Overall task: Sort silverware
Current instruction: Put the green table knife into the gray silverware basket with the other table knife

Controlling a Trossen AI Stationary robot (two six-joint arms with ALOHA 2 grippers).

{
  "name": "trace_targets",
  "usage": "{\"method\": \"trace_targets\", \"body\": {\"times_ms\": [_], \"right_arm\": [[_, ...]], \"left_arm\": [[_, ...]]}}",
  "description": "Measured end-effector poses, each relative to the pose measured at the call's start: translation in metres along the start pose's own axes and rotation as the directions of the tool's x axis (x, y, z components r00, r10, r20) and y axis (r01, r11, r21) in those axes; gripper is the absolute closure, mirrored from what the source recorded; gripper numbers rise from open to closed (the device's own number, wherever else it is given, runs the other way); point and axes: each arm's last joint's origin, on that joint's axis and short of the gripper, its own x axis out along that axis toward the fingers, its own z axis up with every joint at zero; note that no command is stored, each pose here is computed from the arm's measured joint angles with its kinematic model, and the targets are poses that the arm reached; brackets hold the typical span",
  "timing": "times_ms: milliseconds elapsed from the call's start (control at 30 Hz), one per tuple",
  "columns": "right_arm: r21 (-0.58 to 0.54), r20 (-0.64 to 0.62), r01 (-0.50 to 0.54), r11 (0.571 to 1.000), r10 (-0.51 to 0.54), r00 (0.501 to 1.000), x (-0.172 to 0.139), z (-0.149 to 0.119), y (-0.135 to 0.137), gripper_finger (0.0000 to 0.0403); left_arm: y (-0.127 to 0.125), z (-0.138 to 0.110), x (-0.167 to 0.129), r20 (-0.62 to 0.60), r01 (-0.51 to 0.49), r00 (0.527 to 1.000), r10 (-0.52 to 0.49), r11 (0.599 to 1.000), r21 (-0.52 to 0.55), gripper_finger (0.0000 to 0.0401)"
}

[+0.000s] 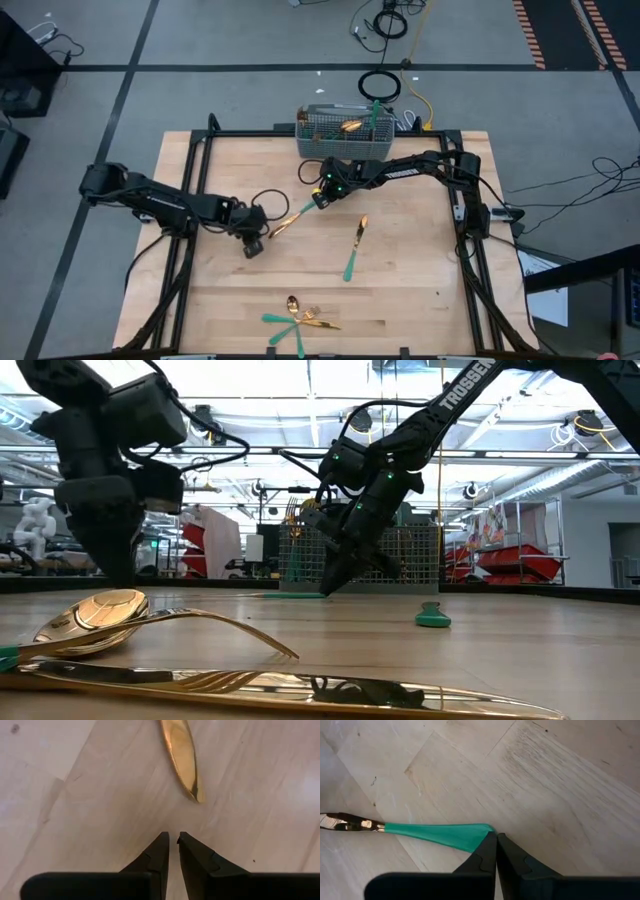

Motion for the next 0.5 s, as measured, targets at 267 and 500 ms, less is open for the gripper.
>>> {"method": "trace_targets", "body": {"times_ms": [267,500], "right_arm": [[-0.013,-0.002,-0.006,1.0,0.006,1.0,0.0,0.0,0.001,0.0403],[-0.021,-0.006,-0.025,0.999,0.025,1.0,0.0,0.0,0.001,0.0403]], "left_arm": [[-0.003,0.005,0.002,0.049,0.046,0.998,-0.047,0.999,0.003,0.0309],[-0.006,0.016,0.0,0.213,0.004,0.977,0.0,1.0,-0.016,0.0214]]}}
